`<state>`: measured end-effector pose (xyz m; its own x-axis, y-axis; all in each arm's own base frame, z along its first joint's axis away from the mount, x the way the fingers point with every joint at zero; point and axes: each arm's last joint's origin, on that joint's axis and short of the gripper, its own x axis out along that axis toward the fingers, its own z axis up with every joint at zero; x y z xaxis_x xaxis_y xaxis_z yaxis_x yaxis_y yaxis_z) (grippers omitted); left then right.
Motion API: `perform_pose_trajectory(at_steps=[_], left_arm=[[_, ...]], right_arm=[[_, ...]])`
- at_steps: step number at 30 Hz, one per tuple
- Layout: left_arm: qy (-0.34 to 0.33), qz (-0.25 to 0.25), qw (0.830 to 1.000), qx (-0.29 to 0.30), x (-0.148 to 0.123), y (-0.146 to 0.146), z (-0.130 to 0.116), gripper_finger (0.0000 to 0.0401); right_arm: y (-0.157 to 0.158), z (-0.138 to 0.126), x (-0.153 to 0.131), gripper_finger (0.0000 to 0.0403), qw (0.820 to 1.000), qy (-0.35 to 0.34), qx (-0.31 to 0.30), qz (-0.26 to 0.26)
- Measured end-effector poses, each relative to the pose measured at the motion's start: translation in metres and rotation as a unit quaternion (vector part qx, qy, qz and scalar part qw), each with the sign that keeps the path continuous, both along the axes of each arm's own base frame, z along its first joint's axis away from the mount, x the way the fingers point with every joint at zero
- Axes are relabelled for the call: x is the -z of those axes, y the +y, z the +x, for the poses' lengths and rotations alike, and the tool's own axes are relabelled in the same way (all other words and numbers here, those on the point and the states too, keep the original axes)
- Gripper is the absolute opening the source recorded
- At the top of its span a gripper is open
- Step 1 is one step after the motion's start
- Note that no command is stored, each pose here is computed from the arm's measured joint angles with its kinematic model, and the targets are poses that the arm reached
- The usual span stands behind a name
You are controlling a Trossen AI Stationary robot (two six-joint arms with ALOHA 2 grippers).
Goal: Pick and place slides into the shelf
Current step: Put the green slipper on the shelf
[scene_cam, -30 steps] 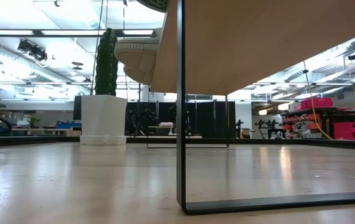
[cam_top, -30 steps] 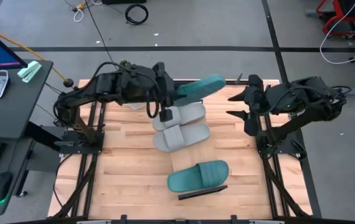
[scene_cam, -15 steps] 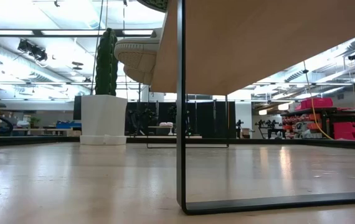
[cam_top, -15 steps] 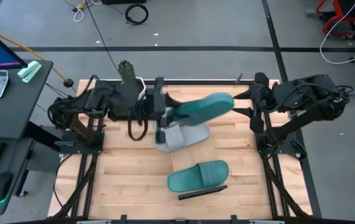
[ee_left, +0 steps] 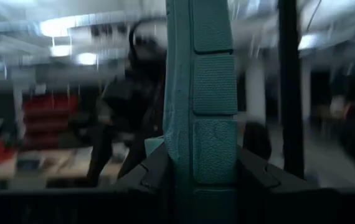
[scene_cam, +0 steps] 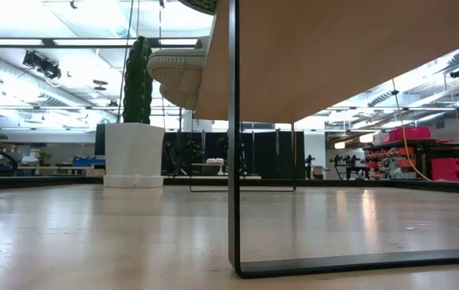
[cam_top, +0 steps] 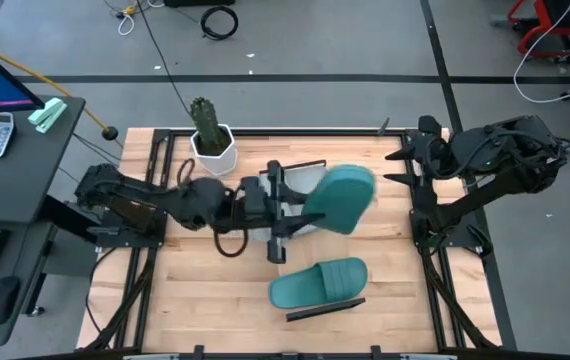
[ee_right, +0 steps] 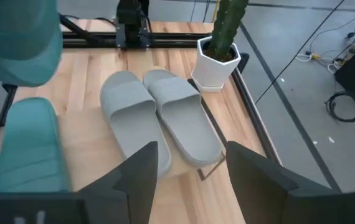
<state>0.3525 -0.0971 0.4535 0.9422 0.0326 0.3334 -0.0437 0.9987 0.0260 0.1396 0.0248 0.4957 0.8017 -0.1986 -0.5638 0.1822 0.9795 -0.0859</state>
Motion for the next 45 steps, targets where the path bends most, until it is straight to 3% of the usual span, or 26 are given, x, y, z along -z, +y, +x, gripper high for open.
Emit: perform_pose_trajectory(at_steps=[9, 17, 23, 30, 38, 45], left_arm=[[-0.190, -0.008, 0.980, 0.054, 0.065, 0.019, -0.033, 0.0116], [-0.242, -0.001, 0.962, 0.125, 0.103, 0.051, -0.045, 0.0115], [-0.272, 0.033, 0.946, 0.172, 0.103, 0.076, -0.051, 0.0115], [-0.269, 0.039, 0.939, 0.210, 0.102, 0.106, -0.053, 0.0114], [-0.259, 0.027, 0.939, 0.226, 0.101, 0.121, -0.056, 0.0114], [-0.259, 0.010, 0.935, 0.241, 0.098, 0.120, -0.058, 0.0117]], right_arm=[[0.009, -0.004, -0.004, 0.0193, 0.996, -0.031, -0.010, 0.087], [0.035, 0.030, -0.007, 0.0193, 0.984, -0.086, -0.026, 0.154], [0.054, 0.058, 0.013, 0.0193, 0.986, -0.075, 0.010, 0.151], [0.071, 0.087, 0.035, 0.0193, 0.977, -0.152, 0.058, 0.138], [0.073, 0.102, 0.044, 0.0193, 0.962, -0.224, 0.104, 0.119], [0.073, 0.103, 0.045, 0.0193, 0.961, -0.226, 0.111, 0.115]])
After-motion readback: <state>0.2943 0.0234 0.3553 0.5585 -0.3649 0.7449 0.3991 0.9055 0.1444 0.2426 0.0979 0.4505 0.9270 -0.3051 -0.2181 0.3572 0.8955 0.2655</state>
